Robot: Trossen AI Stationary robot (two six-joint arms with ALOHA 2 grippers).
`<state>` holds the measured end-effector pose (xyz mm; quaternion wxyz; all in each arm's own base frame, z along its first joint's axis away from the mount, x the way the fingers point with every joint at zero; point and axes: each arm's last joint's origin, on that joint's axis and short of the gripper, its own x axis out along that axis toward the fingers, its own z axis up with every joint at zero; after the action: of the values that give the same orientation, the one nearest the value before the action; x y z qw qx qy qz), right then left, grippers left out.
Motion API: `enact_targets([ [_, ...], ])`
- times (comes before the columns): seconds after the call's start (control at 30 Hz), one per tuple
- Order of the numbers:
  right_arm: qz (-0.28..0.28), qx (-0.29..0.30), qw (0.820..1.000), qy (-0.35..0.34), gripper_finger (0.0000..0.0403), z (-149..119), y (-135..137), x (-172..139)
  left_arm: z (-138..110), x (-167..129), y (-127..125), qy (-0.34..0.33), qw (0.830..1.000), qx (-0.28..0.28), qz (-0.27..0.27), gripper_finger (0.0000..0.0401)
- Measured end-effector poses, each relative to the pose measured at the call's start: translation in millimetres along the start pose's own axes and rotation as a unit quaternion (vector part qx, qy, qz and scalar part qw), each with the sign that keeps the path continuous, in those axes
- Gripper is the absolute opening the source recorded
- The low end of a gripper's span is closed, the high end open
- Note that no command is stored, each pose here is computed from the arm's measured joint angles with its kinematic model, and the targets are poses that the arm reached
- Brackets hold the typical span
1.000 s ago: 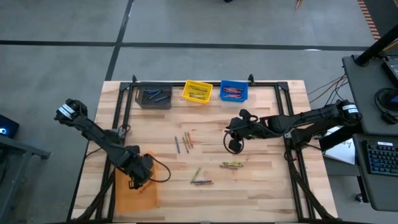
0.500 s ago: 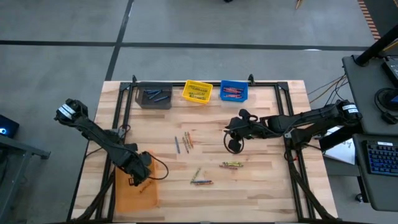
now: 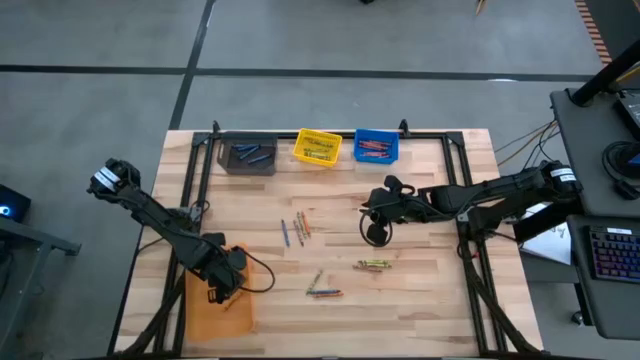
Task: Sort crayons
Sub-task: Put the green crayon into the yellow bin
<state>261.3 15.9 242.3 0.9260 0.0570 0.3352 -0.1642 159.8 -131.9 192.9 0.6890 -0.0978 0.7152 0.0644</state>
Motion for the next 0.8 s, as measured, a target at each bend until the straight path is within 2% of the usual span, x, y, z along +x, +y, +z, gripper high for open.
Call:
enact_targets([
  [0.2,0.000,0.033,0.999,0.000,0.0062,0,0,0,12,-38,-8,-0.080,0.996,0.036,0.032,0.0111],
  [0.33,0.008,0.055,0.998,0.003,0.0063,0,0,0,24,-66,-7,-0.151,0.984,0.062,0.068,0.0101],
  [0.6,0.078,0.090,0.993,0.023,0.0059,0,5,0,44,-113,6,-0.278,0.945,0.122,0.125,0.0078],
  [0.8,0.117,0.109,0.986,0.037,0.0059,0,8,-1,52,-133,20,-0.374,0.905,0.167,0.114,0.0076],
])
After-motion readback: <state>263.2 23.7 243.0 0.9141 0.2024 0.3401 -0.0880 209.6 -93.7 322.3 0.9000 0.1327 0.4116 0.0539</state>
